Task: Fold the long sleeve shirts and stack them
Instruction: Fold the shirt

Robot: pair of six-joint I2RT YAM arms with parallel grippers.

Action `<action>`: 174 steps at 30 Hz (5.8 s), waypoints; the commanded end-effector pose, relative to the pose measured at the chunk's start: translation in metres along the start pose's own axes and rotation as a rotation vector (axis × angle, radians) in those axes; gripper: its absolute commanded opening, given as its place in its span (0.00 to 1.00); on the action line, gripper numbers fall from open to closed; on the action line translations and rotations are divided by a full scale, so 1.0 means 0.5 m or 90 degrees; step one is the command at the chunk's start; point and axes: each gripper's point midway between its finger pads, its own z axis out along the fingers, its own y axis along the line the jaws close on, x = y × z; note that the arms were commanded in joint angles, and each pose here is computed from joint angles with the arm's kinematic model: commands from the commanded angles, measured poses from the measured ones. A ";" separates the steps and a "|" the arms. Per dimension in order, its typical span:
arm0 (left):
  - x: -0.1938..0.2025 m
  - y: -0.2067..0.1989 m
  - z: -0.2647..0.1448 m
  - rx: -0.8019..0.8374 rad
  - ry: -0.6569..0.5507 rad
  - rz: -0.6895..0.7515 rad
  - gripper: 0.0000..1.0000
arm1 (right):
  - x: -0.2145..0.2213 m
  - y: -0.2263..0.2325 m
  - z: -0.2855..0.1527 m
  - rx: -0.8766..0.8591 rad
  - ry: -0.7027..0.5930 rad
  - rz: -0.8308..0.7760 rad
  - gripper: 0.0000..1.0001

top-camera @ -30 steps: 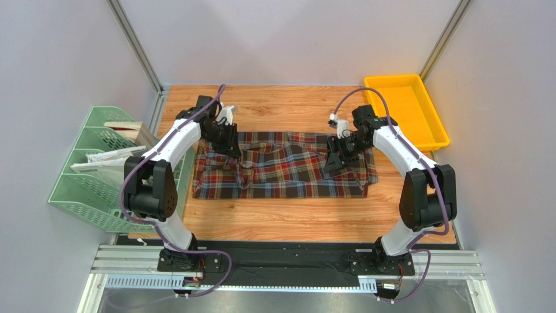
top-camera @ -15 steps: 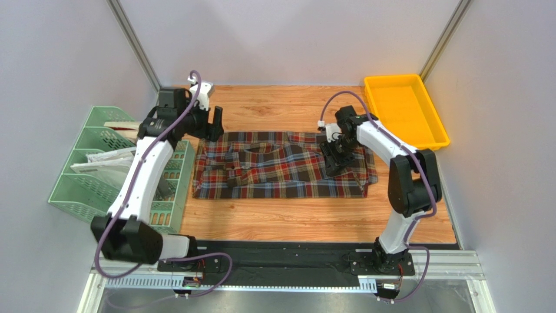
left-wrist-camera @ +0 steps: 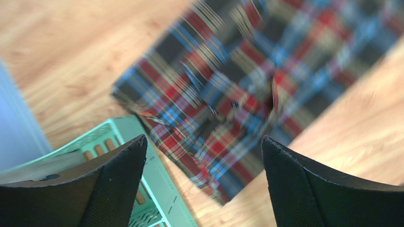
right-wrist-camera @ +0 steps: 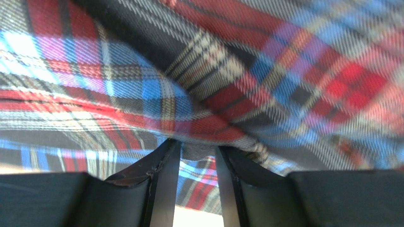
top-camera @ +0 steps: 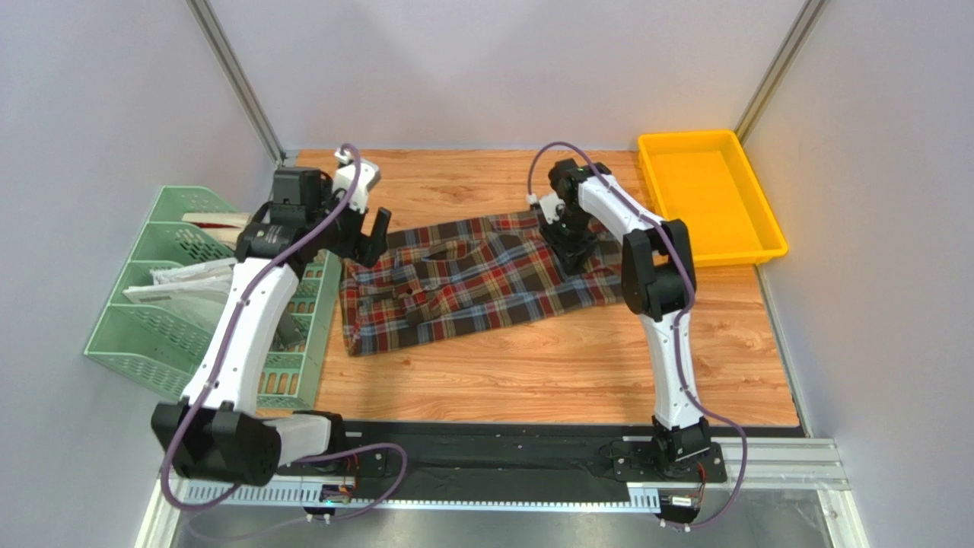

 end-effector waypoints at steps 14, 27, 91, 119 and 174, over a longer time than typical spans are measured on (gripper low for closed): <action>0.303 -0.029 0.292 0.133 0.462 0.350 0.51 | -0.169 -0.025 -0.326 0.116 -0.357 -0.028 0.54; 0.385 -0.375 0.165 0.398 0.622 0.373 0.14 | 0.026 -0.066 -0.288 -0.056 -0.257 0.145 0.45; 0.382 -0.033 0.281 0.161 0.596 0.250 0.06 | -0.180 -0.206 -0.051 0.229 -0.179 0.019 0.34; 0.203 -0.445 0.043 0.508 0.237 -0.104 0.50 | 0.038 0.300 -0.297 -0.335 -0.298 0.049 0.62; 0.311 -0.401 0.073 0.319 0.215 -0.458 0.60 | -0.032 0.424 -0.219 0.141 -0.460 -0.448 0.00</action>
